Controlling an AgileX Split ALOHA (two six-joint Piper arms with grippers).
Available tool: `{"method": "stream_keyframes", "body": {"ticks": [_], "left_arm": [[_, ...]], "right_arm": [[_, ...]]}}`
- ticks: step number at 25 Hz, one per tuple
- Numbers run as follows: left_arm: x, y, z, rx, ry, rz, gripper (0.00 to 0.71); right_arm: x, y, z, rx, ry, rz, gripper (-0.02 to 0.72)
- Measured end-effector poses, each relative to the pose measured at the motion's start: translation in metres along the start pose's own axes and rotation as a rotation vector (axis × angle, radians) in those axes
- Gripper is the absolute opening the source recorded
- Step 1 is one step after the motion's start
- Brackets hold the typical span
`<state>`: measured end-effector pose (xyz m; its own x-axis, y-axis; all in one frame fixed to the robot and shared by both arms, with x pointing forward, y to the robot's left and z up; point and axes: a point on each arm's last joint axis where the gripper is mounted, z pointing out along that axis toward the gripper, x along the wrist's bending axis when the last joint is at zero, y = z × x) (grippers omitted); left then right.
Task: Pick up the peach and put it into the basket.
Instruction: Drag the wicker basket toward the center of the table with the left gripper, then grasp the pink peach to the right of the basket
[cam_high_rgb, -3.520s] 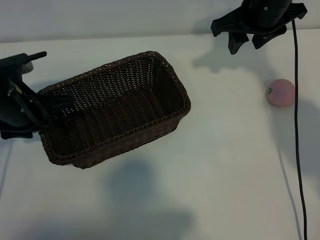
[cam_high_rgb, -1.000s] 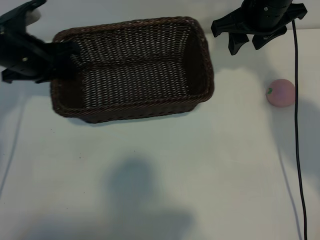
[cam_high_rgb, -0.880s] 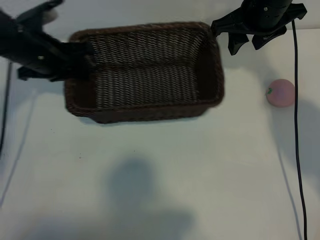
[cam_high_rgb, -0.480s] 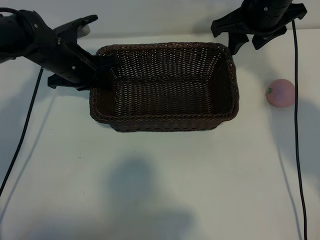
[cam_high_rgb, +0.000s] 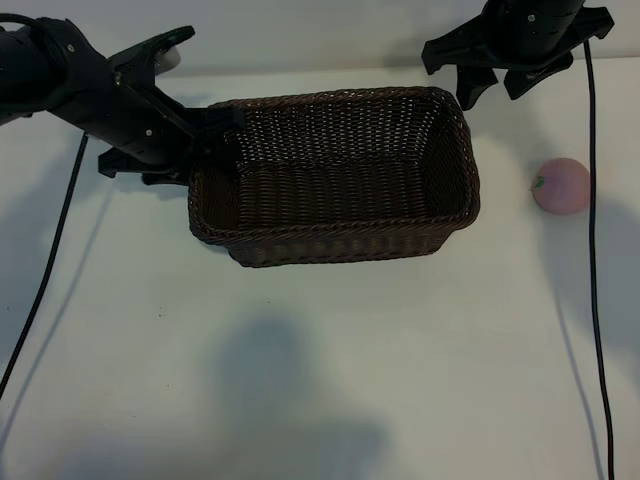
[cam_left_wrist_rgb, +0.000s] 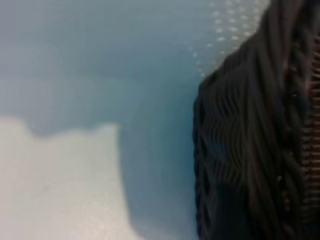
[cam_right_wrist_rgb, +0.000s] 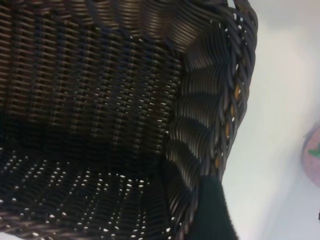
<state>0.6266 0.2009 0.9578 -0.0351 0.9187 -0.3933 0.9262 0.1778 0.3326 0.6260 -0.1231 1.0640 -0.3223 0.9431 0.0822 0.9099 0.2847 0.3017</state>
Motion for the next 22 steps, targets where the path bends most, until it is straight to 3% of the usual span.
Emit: {"method": "stream_keyframes", "body": {"ticks": [4,13,22], "left_arm": [[-0.003,0.001,-0.026,-0.004,0.017,0.046,0.625],[-0.018,-0.003,-0.104,-0.098,0.073,0.155,0.594],[-0.022,-0.003,-0.110,-0.109,0.039,0.133,0.586]], "right_arm": [[0.001,0.000,0.000,0.001,0.011,0.004,0.495],[0.000,-0.002,-0.001,0.014,0.001,-0.001,0.495],[-0.046,-0.005,-0.006,0.014,-0.083,0.084,0.495]]}}
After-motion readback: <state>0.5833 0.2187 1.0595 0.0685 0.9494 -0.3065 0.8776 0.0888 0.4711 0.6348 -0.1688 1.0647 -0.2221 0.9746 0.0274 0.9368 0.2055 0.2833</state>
